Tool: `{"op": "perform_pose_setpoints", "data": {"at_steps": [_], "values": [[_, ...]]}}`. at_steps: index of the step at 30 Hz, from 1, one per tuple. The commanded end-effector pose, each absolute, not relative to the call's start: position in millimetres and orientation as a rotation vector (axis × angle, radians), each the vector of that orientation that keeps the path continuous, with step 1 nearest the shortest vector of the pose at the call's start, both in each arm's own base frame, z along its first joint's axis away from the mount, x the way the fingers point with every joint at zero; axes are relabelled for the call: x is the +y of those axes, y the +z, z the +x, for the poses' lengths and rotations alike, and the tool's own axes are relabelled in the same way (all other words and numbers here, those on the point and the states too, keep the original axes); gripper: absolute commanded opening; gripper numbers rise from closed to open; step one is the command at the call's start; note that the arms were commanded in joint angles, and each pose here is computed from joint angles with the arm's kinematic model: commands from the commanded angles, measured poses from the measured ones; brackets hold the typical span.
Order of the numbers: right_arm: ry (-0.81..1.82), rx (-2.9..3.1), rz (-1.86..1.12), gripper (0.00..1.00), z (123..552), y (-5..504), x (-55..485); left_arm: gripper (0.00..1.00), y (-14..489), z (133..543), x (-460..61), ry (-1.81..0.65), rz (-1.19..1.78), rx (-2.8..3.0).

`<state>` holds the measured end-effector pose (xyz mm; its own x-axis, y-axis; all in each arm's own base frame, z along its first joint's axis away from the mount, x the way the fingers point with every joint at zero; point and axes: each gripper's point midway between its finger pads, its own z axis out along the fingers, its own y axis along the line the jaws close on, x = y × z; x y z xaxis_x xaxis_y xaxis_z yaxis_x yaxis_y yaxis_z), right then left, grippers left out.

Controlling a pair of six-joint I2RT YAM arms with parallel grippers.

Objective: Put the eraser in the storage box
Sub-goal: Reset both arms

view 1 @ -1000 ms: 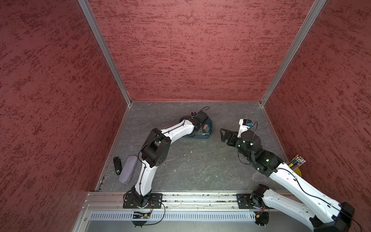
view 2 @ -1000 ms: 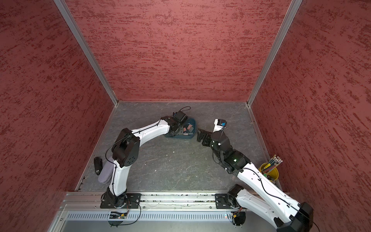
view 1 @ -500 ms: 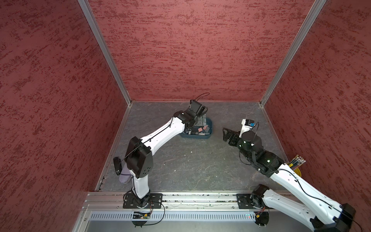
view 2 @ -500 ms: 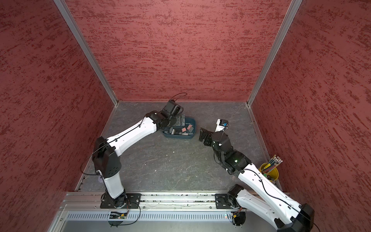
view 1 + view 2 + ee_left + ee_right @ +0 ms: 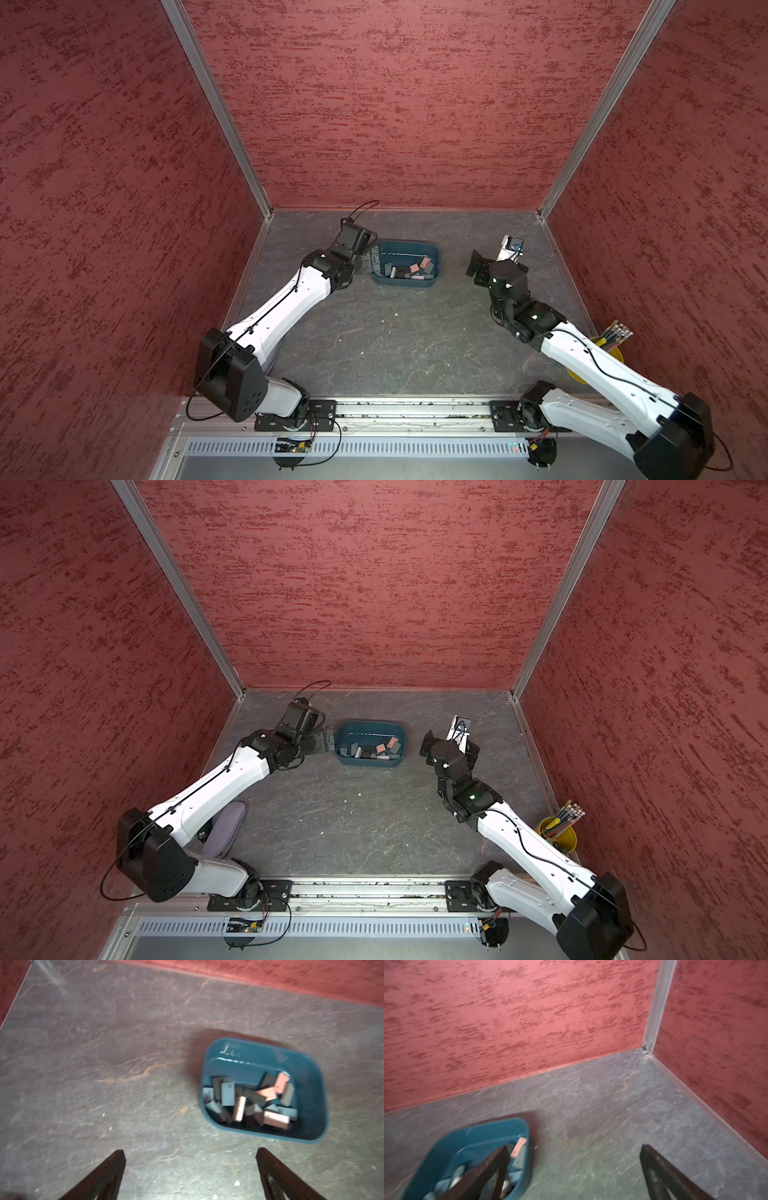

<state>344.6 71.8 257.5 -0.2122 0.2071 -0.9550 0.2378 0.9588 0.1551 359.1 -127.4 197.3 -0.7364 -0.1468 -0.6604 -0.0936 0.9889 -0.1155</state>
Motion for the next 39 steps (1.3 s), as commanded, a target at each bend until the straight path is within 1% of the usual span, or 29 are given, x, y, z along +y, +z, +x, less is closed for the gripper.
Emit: {"op": "perform_pose_setpoints", "data": {"at_steps": [1, 5, 7, 9, 12, 15, 18, 22, 27, 30, 35, 39], "values": [[-0.107, 1.705, 0.343, 0.99, 360.4, 258.8, 50.9, 1.0, 202.9, 362.6, -112.6, -0.089, -0.168, 2.362], [-0.19, 1.735, 0.341, 0.99, 377.8, 233.6, 32.1, 1.0, 184.1, 362.3, -95.4, -0.075, -0.232, 2.424], [-0.289, 1.726, 0.339, 0.99, 381.9, 223.8, 19.1, 1.0, 174.9, 363.8, -86.4, -0.099, -0.283, 2.433], [-0.329, 1.705, 0.36, 0.99, 378.8, 220.4, 10.8, 1.0, 168.5, 364.9, -76.9, -0.109, -0.328, 2.422], [-0.338, 1.611, 0.365, 0.99, 365.8, 222.6, -1.8, 1.0, 162.5, 366.3, -61.0, -0.058, -0.367, 2.394], [-0.389, 1.613, 0.343, 0.99, 365.1, 213.8, -11.3, 1.0, 161.3, 367.5, -49.3, -0.018, -0.392, 2.371], [-0.353, 1.585, 0.364, 0.99, 365.3, 207.7, -16.0, 1.0, 162.0, 366.6, -38.0, 0.035, -0.41, 2.344], [-0.338, 1.573, 0.358, 0.99, 365.6, 196.0, -21.3, 1.0, 164.2, 363.0, -34.6, -0.011, -0.434, 2.28], [-0.324, 1.556, 0.382, 0.99, 367.5, 188.9, -26.3, 1.0, 164.2, 361.7, -28.7, 0.026, -0.428, 2.263], [-0.334, 1.566, 0.307, 0.99, 373.3, 184.5, -19.8, 1.0, 159.6, 362.2, -28.5, 0.025, -0.429, 2.272], [-0.345, 1.578, 0.267, 0.99, 374.8, 169.7, -16.8, 1.0, 155.6, 360.6, -23.8, 0.035, -0.434, 2.266], [-0.348, 1.557, 0.234, 0.99, 374.0, 169.9, -14.3, 1.0, 155.5, 360.1, -21.1, 0.038, -0.435, 2.248]]}}
